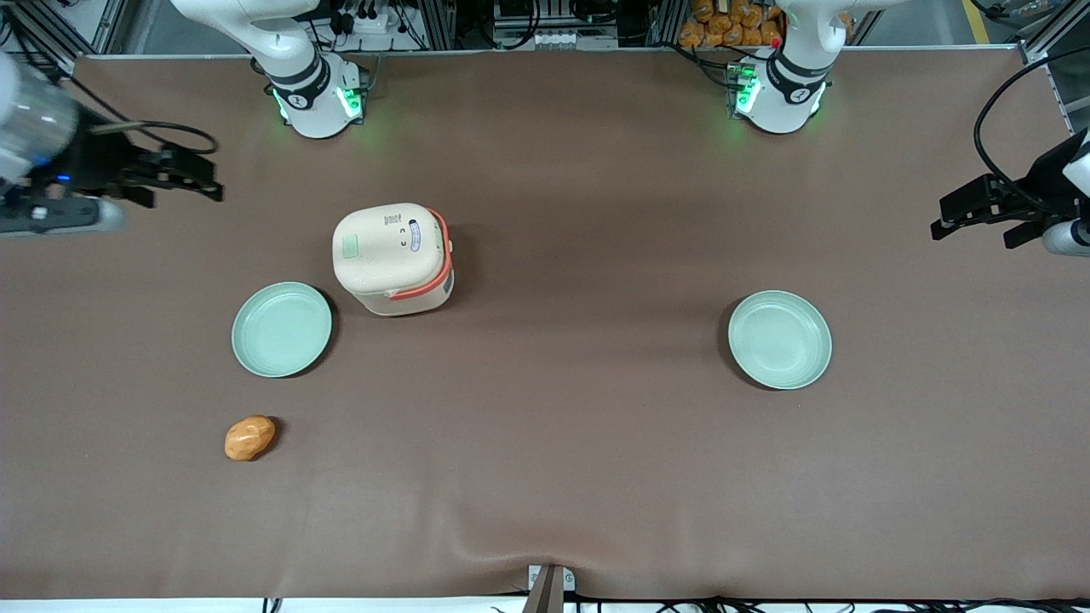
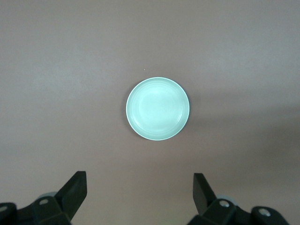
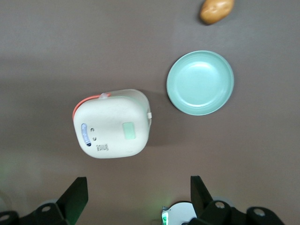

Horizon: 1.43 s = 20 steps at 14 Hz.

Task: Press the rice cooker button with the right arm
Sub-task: 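Move the right gripper over to the rice cooker's green button panel, then press the right gripper's closed fingertips down on the green lid button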

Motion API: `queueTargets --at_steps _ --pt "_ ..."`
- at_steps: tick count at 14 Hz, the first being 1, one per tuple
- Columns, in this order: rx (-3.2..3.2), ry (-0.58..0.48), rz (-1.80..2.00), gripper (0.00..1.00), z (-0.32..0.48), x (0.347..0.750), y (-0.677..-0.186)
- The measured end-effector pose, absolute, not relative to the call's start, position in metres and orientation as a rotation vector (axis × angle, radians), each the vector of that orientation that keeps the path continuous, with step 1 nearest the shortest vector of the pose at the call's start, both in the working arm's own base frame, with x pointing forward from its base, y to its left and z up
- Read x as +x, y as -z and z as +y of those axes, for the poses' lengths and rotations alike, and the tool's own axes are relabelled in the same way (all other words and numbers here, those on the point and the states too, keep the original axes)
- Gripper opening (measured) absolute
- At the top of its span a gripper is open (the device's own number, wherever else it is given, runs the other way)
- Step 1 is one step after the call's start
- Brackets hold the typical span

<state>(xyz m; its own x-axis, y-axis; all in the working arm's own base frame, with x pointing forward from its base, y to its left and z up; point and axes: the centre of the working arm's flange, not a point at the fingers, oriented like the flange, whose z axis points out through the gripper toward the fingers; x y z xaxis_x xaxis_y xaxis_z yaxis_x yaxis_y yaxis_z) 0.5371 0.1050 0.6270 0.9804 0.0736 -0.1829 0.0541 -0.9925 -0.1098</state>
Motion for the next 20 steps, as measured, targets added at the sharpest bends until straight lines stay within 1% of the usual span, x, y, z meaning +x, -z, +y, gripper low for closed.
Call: queueTargets --at_steps 1,2,3,4,5,6,8,9,10,11,13,16,20 --pt "-3.024 -0.292 -0.125 0.89 0.120 0.537 -0.617" --pt "-3.025 -0.295 -0.144 0.77 0.132 0.538 -0.605" --pt "-3.025 -0.305 -0.160 0.67 0.141 0.539 -0.591" --pt "-3.026 -0.326 -0.172 0.52 0.148 0.540 -0.574" --pt "-3.027 -0.349 -0.179 0.42 0.153 0.540 -0.560" --pt "-3.027 -0.375 -0.185 0.30 0.156 0.539 -0.546" --pt "-3.028 -0.432 -0.190 0.10 0.160 0.535 -0.519" --pt "-3.028 -0.461 -0.190 0.05 0.161 0.533 -0.505" --pt "-3.028 -0.483 -0.188 0.05 0.161 0.530 -0.491" --pt "-3.029 -0.496 -0.189 0.02 0.163 0.528 -0.479" --pt "-3.030 -0.509 -0.201 0.01 0.169 0.524 -0.458" --pt "-3.030 -0.539 -0.215 0.01 0.176 0.519 -0.432" --pt "-3.026 -0.628 -0.209 0.01 0.175 0.516 -0.401"
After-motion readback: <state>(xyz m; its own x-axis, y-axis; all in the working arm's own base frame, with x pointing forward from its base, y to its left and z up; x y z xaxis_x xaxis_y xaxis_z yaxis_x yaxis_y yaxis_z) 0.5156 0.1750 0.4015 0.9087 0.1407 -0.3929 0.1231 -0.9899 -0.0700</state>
